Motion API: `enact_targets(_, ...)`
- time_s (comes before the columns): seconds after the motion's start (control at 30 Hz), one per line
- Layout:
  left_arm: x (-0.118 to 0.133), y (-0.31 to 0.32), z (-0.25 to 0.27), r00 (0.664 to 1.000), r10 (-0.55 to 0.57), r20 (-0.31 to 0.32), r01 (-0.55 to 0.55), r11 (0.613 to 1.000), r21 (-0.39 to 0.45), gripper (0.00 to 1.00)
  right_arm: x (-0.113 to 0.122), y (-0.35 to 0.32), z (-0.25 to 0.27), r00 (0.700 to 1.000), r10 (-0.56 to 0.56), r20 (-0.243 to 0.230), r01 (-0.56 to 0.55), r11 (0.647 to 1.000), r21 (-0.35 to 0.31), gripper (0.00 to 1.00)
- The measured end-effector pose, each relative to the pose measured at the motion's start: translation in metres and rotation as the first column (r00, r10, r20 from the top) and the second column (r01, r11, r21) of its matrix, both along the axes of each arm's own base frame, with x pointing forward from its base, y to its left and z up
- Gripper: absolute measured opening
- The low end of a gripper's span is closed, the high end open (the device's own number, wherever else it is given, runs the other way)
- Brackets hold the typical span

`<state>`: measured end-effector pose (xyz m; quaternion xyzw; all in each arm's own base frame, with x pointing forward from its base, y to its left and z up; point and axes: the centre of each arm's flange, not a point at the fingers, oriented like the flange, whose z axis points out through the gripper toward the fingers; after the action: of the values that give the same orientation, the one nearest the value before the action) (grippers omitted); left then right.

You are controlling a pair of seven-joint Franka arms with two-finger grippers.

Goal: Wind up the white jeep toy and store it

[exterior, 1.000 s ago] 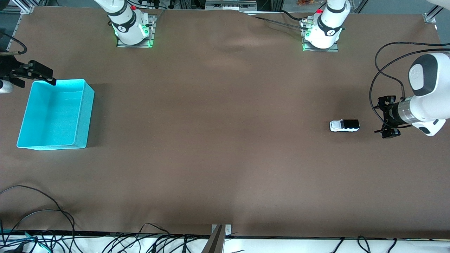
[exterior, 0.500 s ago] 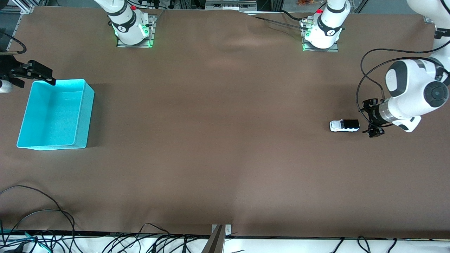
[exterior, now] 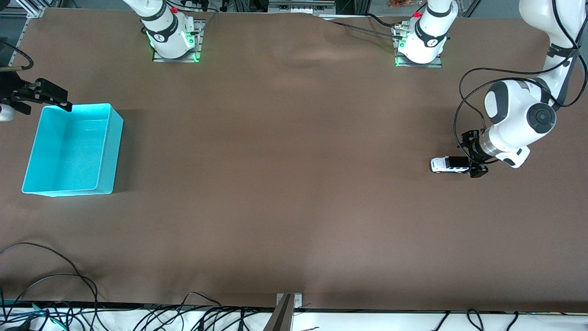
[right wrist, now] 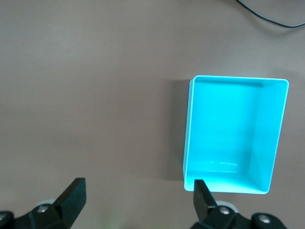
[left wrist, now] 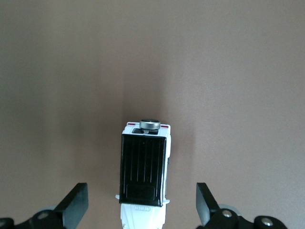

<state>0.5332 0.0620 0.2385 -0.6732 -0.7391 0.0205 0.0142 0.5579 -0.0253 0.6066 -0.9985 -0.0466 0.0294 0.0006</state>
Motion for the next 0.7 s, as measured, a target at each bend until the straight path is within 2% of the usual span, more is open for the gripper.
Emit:
enact_targets(0.47,-0.011,-0.002,-0.033,1.0,0.0,0.011,0.0,1.0,-0.002,0.98,0.0,0.0,0.0,1.0,0.0,0.0,0.0,1.0,0.0,1.0)
enact_targets(0.53,-0.012,-0.002,-0.036,1.0,0.0,0.01,0.0,1.0,-0.003,0.92,0.0,0.0,0.0,1.0,0.0,0.0,0.0,1.0,0.0,1.0)
enact_targets(0.63,-0.012,-0.002,-0.037,1.0,0.0,0.012,0.0,1.0,-0.003,0.78,0.0,0.0,0.0,1.0,0.0,0.0,0.0,1.0,0.0,1.0)
enact_targets(0.67,-0.012,-0.002,-0.038,1.0,0.0,0.013,0.0,1.0,-0.003,0.67,0.0,0.0,0.0,1.0,0.0,0.0,0.0,1.0,0.0,1.0)
enact_targets(0.7,-0.011,-0.002,-0.038,1.0,-0.001,0.015,0.001,1.0,-0.003,0.63,0.0,0.0,0.0,1.0,0.0,0.0,0.0,1.0,0.0,1.0)
